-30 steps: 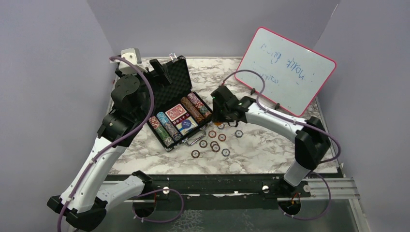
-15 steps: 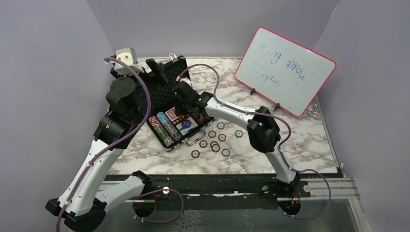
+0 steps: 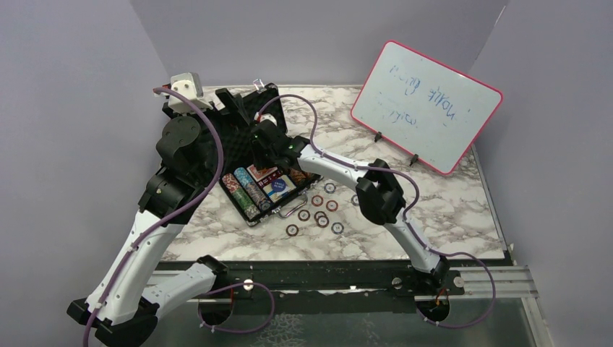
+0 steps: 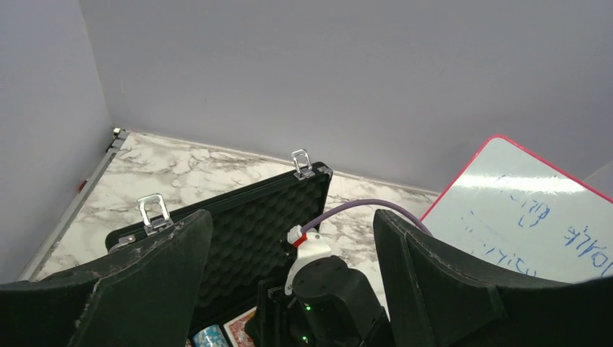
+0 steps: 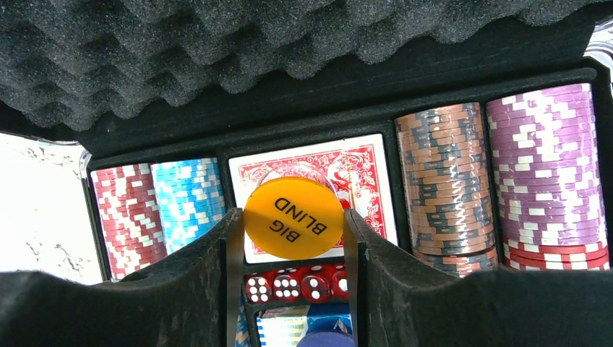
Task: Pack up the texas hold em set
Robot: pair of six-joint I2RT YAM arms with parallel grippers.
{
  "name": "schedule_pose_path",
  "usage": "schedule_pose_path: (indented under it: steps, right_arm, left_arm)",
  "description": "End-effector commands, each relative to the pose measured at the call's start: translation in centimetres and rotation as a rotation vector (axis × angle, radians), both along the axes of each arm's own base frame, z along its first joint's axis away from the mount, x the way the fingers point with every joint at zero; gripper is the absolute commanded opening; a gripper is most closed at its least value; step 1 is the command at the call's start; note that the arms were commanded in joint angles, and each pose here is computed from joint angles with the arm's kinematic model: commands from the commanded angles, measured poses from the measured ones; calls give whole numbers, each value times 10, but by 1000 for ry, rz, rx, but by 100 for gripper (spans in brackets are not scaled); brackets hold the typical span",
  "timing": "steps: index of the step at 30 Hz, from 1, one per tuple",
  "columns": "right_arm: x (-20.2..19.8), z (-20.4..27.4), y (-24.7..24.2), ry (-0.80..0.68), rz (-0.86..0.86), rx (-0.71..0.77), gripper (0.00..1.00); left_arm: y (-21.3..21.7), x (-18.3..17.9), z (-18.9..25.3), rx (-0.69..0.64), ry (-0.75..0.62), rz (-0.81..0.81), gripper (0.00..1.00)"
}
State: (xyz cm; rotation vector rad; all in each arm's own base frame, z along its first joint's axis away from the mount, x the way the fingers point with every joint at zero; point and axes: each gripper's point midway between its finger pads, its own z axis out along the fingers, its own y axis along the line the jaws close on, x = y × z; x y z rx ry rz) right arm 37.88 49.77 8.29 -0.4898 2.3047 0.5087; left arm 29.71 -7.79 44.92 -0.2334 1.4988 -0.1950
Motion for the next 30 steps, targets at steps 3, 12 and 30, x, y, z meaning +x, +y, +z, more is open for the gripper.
schedule_pose_path:
  steps: [3,12,30]
  right_arm:
    - [0,6,12,-11,57,32,57]
    - [0,48,6,-64,48,76,70]
    - [-39,44,-233,49,-463,-116,67]
  left_arm:
    - [7,-2,5,-12,-14,31,85]
    - [8,-3,7,-12,-18,30,85]
    - [-9,1,-5,12,2,-48,86]
